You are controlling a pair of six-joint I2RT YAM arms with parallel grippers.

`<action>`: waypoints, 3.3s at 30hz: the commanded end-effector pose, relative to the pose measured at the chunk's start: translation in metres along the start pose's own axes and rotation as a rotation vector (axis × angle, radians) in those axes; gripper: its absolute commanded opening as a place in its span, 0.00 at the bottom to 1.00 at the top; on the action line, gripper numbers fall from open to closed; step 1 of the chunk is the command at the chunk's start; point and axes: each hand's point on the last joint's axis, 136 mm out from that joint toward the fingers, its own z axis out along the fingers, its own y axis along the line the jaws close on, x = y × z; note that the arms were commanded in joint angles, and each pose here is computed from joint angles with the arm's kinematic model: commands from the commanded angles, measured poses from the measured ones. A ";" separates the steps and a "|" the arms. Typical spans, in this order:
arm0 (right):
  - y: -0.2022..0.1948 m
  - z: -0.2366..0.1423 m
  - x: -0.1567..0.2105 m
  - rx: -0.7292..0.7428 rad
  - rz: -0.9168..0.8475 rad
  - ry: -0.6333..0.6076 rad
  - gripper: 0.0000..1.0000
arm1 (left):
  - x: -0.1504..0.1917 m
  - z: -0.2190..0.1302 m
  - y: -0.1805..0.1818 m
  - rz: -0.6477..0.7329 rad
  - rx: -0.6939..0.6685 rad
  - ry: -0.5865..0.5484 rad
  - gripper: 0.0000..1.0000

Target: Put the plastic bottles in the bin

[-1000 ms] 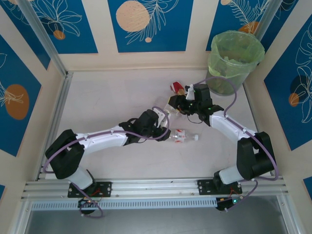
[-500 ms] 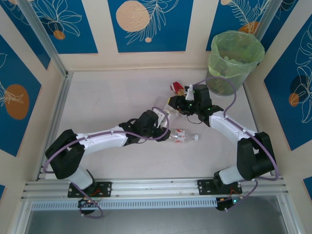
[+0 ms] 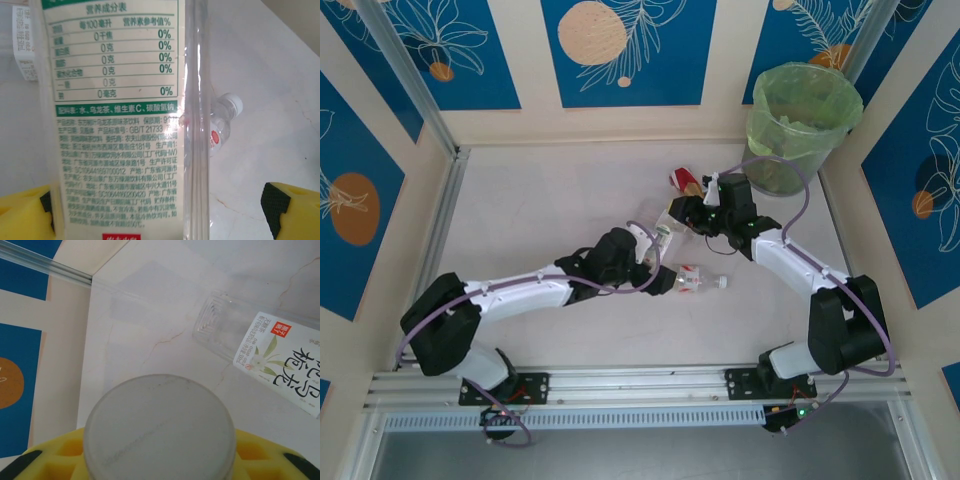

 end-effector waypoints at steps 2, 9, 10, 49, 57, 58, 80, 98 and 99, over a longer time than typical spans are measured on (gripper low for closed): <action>0.011 -0.014 -0.017 -0.001 -0.040 -0.058 0.00 | -0.010 -0.013 -0.005 0.016 0.025 -0.081 1.00; 0.005 -0.021 -0.025 0.027 -0.047 -0.091 0.00 | -0.017 -0.036 0.011 -0.003 -0.049 -0.197 0.99; 0.005 -0.022 -0.027 0.032 -0.048 -0.098 0.00 | -0.018 -0.039 0.017 -0.013 -0.078 -0.211 1.00; 0.037 -0.167 -0.170 0.290 -0.450 -0.652 0.00 | 0.005 -0.078 0.142 -0.273 -0.653 -0.255 1.00; 0.059 -0.199 -0.228 0.280 -0.588 -0.834 0.00 | 0.001 -0.071 0.134 -0.257 -0.590 -0.245 1.00; 0.062 -0.203 -0.235 0.281 -0.607 -0.858 0.00 | 0.002 -0.071 0.134 -0.263 -0.583 -0.245 1.00; 0.089 -0.245 -0.369 0.284 -0.774 -1.276 0.00 | 0.017 -0.078 0.153 -0.351 -0.592 -0.233 1.00; 0.039 -0.213 -0.394 0.871 -0.902 -1.276 0.00 | 0.027 -0.078 0.159 -0.376 -0.603 -0.219 1.00; 0.040 -0.209 -0.394 0.904 -0.944 -1.287 0.00 | 0.028 -0.076 0.159 -0.377 -0.600 -0.214 1.00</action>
